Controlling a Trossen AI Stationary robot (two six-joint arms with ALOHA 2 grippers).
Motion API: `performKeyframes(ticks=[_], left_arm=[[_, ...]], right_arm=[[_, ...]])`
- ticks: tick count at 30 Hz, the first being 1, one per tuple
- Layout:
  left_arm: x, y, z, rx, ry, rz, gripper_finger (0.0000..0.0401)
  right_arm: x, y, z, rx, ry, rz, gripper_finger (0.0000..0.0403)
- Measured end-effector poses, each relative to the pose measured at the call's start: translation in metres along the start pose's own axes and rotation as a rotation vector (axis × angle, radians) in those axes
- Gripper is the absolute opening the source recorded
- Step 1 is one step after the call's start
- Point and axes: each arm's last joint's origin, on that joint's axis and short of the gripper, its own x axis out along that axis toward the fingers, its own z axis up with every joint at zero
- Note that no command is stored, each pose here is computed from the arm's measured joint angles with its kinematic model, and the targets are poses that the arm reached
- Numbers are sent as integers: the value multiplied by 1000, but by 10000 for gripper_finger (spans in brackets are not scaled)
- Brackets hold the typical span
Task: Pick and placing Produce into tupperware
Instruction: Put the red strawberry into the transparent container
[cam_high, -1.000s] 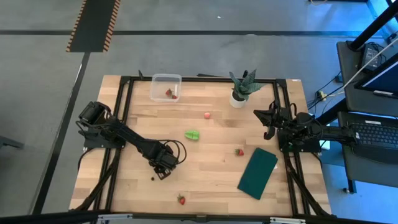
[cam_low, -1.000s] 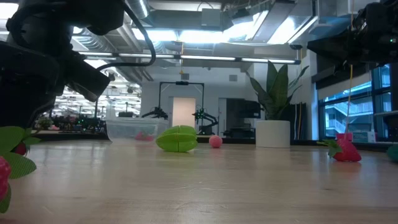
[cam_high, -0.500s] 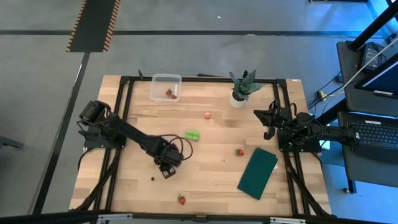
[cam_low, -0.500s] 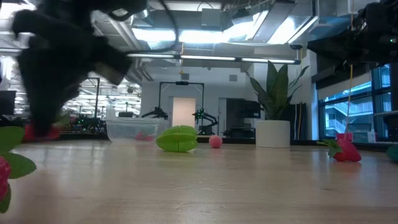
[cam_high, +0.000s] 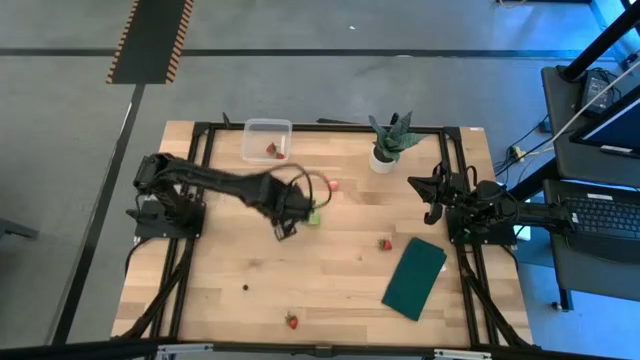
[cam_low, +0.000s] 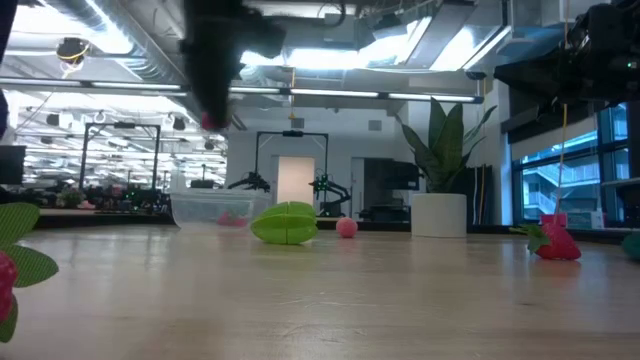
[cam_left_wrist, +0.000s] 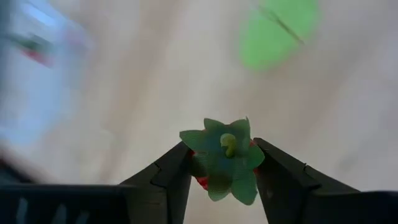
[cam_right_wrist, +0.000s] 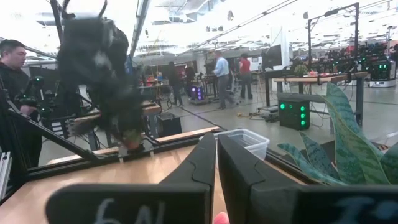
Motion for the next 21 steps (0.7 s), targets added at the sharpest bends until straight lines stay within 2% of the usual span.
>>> performKeyframes(ticks=[6, 11, 17, 21], left_arm=[[-41, 48, 37, -9, -160, 112, 140], [-69, 93, 59, -45, -265, 180, 153], [-85, 148, 69, -125, -297, 271, 146], [-86, 180, 71, -185, -287, 304, 141]], right_arm=[[0, 0, 0, 0, -2, 0, 22], [0, 0, 0, 0, -2, 0, 22], [0, 0, 0, 1, -4, 0, 22], [0, 0, 0, -3, -3, 0, 22]])
